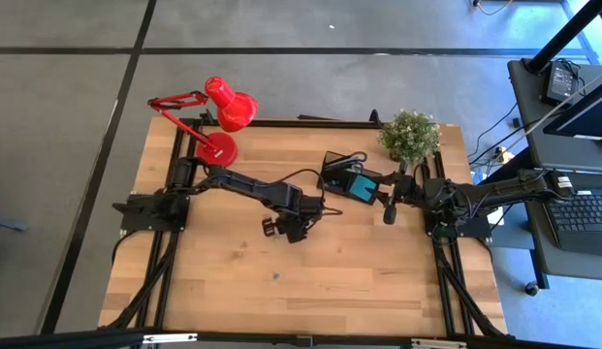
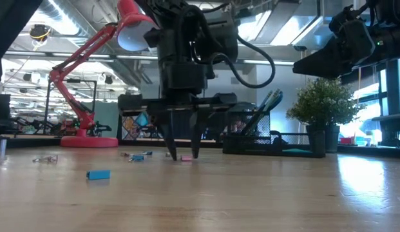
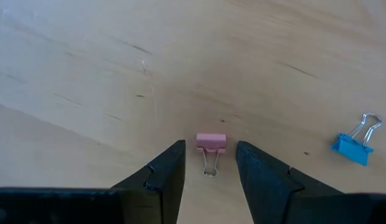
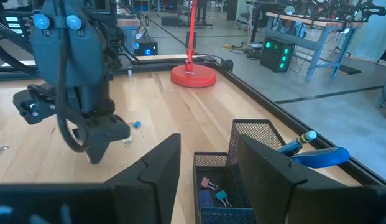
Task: Pick and place office supplies into organizer
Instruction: Put the pink binder clip into the black desk organizer
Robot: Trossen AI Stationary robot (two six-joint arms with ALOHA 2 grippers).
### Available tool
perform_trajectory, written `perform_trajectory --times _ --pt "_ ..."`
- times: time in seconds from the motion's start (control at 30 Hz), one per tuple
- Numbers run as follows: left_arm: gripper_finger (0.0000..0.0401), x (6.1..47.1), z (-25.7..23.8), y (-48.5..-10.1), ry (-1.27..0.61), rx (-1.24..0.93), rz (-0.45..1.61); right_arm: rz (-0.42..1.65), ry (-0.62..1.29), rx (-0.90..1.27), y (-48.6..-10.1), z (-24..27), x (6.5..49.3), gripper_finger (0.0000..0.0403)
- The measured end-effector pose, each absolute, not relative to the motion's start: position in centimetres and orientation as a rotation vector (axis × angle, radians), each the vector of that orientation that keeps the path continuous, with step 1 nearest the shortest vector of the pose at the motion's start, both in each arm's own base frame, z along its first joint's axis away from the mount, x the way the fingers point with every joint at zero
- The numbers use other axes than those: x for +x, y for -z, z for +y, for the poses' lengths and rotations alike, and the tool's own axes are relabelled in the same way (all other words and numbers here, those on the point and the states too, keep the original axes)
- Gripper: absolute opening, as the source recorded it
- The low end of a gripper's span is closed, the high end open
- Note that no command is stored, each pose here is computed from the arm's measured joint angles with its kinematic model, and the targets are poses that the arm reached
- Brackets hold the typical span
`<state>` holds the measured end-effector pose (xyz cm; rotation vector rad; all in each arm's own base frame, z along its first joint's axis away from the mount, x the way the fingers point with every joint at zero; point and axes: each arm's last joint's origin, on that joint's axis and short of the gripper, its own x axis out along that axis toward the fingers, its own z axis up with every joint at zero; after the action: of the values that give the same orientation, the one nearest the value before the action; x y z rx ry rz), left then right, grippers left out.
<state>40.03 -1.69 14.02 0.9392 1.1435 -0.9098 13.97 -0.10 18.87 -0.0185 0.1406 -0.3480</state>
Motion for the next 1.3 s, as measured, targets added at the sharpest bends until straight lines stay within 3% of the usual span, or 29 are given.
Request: perform_trajectory --times 0.37,1.3 --pt "0.0143 39.9 -1.9 -13.8 0.870 0.841 1.177 0.140 0.348 -0.016 -18.9 -0.1 14.0 0.0162" --pt "0.0075 39.9 -3.0 -13.8 1.005 1.050 1.090 0.151 0.350 0.006 -18.7 -0.1 14.0 0.0162"
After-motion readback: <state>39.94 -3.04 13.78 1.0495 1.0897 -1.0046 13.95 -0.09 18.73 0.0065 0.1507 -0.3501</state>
